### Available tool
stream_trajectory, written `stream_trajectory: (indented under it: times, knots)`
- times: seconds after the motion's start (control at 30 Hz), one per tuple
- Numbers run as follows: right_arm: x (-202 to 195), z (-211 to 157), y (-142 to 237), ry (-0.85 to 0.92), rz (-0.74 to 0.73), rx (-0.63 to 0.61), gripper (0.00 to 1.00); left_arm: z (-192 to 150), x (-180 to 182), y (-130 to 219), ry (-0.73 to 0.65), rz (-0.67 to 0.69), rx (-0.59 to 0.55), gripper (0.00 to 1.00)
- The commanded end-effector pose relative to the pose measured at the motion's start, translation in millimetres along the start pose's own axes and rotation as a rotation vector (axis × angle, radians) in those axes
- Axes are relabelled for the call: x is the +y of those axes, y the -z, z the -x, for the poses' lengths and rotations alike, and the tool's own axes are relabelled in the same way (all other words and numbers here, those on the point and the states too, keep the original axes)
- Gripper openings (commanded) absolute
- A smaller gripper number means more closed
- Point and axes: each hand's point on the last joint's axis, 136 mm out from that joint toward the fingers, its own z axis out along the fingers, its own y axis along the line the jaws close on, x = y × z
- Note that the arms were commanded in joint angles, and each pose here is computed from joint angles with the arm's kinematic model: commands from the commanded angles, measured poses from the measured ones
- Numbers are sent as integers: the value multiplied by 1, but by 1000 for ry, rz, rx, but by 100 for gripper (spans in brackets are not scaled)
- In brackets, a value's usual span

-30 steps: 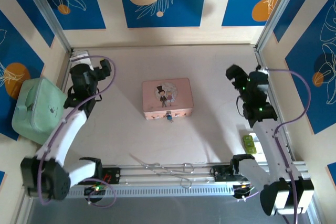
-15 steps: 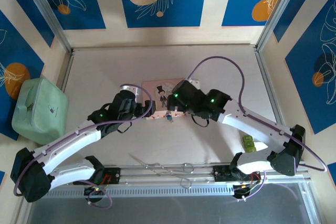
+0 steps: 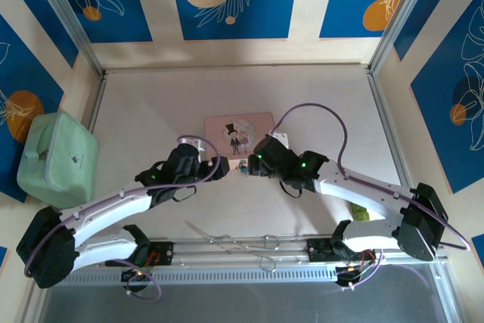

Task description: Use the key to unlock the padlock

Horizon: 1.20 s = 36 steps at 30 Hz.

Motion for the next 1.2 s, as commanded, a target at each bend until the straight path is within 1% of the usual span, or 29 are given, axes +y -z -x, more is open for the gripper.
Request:
stream_trajectory:
  times: [0.0,0.03,0.07,0.1,0.2,0.37,0.6,0.8,0.97,1.17]
  knots:
    - [13,-12,0,-21,117,58,82,6,-20,-6,42,-70,-1,86]
    - [9,-15,-4,-30,116,76,77,6,-23,-10,51,-87,5,85]
    - [7,-18,-8,-36,111,89,74,5,-24,-14,63,-96,12,84]
    - [5,-21,-11,-38,107,97,73,4,-25,-16,74,-98,15,84]
    - [6,-28,-22,-41,109,121,72,3,-25,-24,101,-95,27,83]
    - [21,-32,-41,7,159,133,71,3,-22,-28,109,-73,34,81]
    - [34,-29,-56,63,173,121,69,6,-8,-30,106,-14,35,80]
    - [41,-30,-68,79,180,94,67,8,0,-30,111,3,29,79]
    - [43,-29,-79,83,146,81,64,7,3,-29,104,5,28,77]
    - [43,-28,-90,81,70,68,64,9,-1,-24,98,-19,21,76]
